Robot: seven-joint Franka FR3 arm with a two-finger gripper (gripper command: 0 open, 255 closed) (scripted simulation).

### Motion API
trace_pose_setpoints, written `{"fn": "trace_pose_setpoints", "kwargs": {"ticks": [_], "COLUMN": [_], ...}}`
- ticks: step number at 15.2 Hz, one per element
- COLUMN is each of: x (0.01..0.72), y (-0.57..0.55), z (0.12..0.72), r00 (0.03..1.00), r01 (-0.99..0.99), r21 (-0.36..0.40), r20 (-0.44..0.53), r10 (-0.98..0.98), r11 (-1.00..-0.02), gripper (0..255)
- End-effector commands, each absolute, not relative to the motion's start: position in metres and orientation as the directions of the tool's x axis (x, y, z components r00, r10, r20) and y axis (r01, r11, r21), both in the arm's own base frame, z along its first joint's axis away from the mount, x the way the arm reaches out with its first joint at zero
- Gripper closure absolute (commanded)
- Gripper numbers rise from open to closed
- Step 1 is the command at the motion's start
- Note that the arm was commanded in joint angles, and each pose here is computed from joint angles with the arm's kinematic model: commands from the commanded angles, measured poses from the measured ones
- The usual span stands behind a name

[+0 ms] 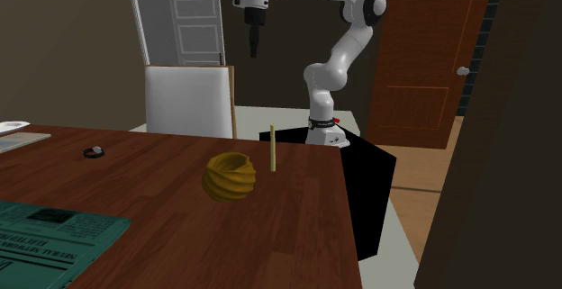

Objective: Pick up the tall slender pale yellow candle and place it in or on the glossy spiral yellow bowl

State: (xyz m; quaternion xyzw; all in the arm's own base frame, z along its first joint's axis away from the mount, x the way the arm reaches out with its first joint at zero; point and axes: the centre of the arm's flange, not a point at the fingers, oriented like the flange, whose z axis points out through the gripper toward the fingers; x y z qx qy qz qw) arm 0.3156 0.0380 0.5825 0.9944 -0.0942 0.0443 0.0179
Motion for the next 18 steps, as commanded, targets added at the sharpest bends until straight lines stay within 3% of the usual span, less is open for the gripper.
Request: {"fn": "trace_pose_setpoints", "kwargs": {"ticks": [1,18], "x": [0.316,0.324], "y": [0.066,0.264], "z": [0.572,0.469], "r00": [0.977,0.965], "r01": [-0.196,-0.246], "r21": [0.024,0.005], "r20": [0.093,0.1], "r10": [-0.193,-0.244], "r11": [-0.98,-0.969], "gripper": [0,0]}}
